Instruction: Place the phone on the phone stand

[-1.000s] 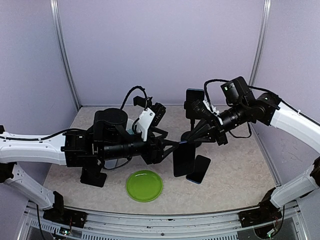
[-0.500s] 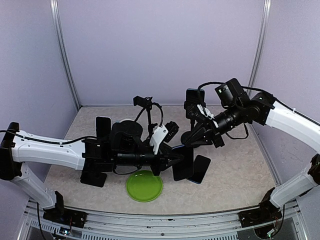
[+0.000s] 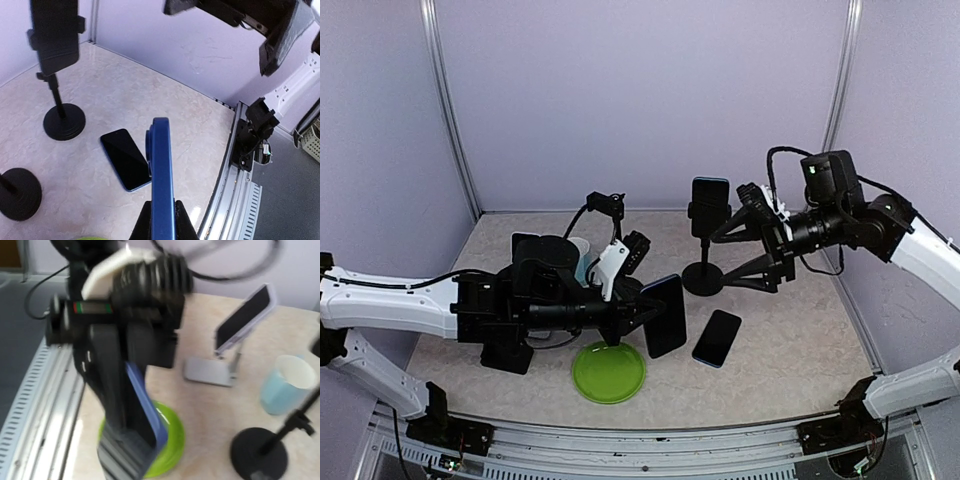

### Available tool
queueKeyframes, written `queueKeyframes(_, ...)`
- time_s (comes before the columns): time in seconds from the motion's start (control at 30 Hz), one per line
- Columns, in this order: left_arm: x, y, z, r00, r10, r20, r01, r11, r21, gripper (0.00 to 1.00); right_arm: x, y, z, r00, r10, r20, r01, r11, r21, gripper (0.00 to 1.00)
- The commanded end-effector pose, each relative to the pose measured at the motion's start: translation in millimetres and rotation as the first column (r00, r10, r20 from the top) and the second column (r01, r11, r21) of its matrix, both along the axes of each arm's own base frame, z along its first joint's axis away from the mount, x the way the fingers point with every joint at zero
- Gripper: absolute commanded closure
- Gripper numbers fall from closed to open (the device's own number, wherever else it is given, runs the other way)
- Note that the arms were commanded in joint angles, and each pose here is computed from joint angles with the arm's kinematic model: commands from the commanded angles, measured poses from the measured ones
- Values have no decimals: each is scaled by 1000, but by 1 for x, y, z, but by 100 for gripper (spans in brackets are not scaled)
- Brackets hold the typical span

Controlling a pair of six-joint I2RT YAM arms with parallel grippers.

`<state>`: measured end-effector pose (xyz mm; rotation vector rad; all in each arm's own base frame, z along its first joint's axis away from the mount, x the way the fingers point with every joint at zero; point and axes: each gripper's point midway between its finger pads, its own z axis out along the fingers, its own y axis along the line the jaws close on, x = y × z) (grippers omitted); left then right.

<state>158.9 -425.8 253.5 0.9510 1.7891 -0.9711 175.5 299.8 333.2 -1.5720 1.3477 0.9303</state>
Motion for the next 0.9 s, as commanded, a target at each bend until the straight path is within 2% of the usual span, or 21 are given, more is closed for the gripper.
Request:
queueKeyframes(0.0,19,44,18,963,266,-45,-267,963,-39,100,5,-8,-38,997,-48,-63,49,999,3,20)
queueKeyframes(0.1,21,73,11,915,400,-57,-402,916,-16,100,-8,-14,-98,989,-23,-144,18,999,-36,20)
queueKeyframes(0.3,28,138,3,781,618,-92,-618,786,39,100,-1,-24,-163,991,-90,-100,76,988,-131,23)
queueKeyframes(0.47,27,170,8,742,664,-92,-665,747,22,100,3,-23,-171,990,-96,-107,79,986,-147,23)
queueKeyframes(0.63,30,215,2,648,756,-94,-755,654,50,100,3,-24,-177,990,-97,-100,80,984,-162,23)
queueKeyframes(0.87,27,253,-8,564,811,-154,-811,579,85,100,6,-26,-181,990,-111,-84,95,980,-175,23)
